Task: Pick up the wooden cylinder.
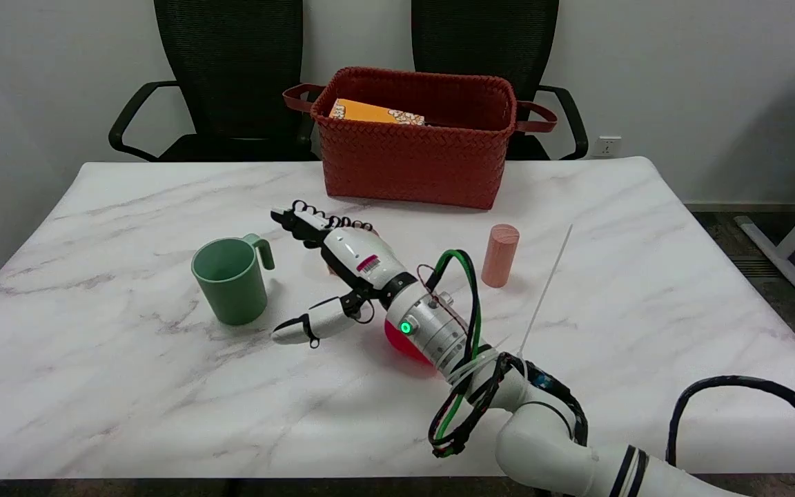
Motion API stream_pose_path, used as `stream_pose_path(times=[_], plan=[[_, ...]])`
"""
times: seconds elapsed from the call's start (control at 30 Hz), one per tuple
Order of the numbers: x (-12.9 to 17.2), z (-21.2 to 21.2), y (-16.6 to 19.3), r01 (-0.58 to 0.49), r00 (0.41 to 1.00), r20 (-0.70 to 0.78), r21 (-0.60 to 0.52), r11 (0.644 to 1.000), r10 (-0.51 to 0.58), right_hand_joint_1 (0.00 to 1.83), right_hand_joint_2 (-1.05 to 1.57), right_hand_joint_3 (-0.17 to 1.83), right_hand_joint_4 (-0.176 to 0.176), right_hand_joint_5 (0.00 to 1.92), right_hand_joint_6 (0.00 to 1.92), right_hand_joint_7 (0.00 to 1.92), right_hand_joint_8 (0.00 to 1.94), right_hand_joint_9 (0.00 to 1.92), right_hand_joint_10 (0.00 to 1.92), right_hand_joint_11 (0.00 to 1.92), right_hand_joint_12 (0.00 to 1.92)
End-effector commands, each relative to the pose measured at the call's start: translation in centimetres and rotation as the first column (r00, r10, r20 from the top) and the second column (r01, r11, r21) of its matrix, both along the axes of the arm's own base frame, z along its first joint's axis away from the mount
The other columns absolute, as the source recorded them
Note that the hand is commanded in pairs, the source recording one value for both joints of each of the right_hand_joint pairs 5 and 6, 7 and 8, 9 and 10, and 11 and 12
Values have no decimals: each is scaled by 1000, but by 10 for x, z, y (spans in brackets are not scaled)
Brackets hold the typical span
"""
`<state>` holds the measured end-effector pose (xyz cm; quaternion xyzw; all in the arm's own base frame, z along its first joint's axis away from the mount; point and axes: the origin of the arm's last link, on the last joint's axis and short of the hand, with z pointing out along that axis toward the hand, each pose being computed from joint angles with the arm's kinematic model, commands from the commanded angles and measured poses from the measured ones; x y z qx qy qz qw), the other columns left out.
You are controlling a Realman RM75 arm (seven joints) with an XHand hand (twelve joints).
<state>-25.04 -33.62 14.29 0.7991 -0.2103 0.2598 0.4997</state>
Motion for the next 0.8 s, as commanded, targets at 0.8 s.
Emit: stream_pose_path(times=[0.8], plan=[[6,2,-4,-8,1000,28,-23,1000,8,1058,505,91,0,186,186,286,286,364,364,466,466]])
